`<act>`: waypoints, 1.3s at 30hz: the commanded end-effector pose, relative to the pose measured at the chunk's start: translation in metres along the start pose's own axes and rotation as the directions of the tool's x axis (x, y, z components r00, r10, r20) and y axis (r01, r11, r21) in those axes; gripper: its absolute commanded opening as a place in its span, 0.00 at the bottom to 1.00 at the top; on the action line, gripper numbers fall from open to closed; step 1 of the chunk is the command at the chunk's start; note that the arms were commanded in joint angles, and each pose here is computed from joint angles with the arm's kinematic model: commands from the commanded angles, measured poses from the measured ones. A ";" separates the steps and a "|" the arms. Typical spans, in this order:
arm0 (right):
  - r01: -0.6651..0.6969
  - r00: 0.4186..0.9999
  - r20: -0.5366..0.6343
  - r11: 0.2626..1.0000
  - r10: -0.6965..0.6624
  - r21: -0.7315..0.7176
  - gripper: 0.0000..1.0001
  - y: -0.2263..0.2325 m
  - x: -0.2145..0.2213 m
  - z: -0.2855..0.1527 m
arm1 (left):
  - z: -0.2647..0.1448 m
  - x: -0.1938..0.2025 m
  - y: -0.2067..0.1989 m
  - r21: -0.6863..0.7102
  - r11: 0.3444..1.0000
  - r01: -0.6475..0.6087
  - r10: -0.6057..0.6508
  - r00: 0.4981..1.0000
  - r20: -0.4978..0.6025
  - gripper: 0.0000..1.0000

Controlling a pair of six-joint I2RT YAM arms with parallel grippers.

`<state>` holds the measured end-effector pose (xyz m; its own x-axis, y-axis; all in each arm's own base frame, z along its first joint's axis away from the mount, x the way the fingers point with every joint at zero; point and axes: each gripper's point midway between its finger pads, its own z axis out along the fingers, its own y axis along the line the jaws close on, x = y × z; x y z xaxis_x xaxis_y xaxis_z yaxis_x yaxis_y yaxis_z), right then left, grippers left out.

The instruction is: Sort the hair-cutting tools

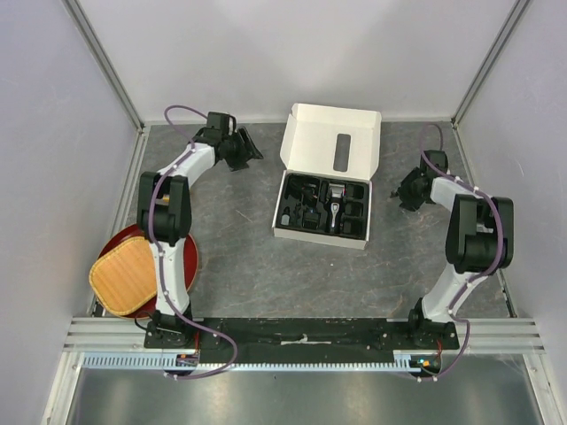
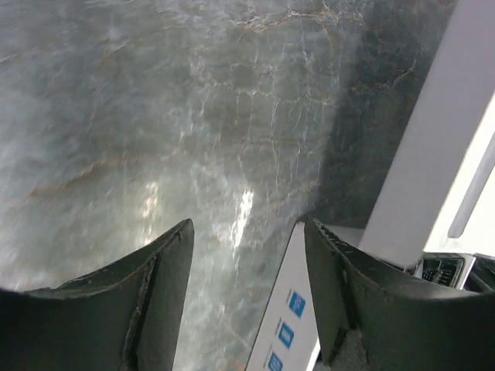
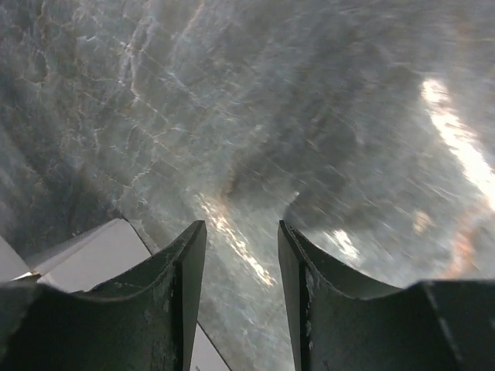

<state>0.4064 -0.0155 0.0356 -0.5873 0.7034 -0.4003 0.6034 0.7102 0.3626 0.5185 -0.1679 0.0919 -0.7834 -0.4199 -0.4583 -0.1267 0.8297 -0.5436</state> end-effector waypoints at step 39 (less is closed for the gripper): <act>0.105 0.990 0.001 0.749 -0.138 -0.654 0.52 0.159 -0.036 -0.039 | 0.007 0.015 -0.124 0.669 0.715 -0.205 0.249 0.968 0.031 0.65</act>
<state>0.5033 0.0574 0.0958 -0.6779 0.6231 -0.3902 0.1660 0.6468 0.7444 0.5357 -0.2651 0.0636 -0.8559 -0.2255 -0.4654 0.2972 0.5220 -0.7995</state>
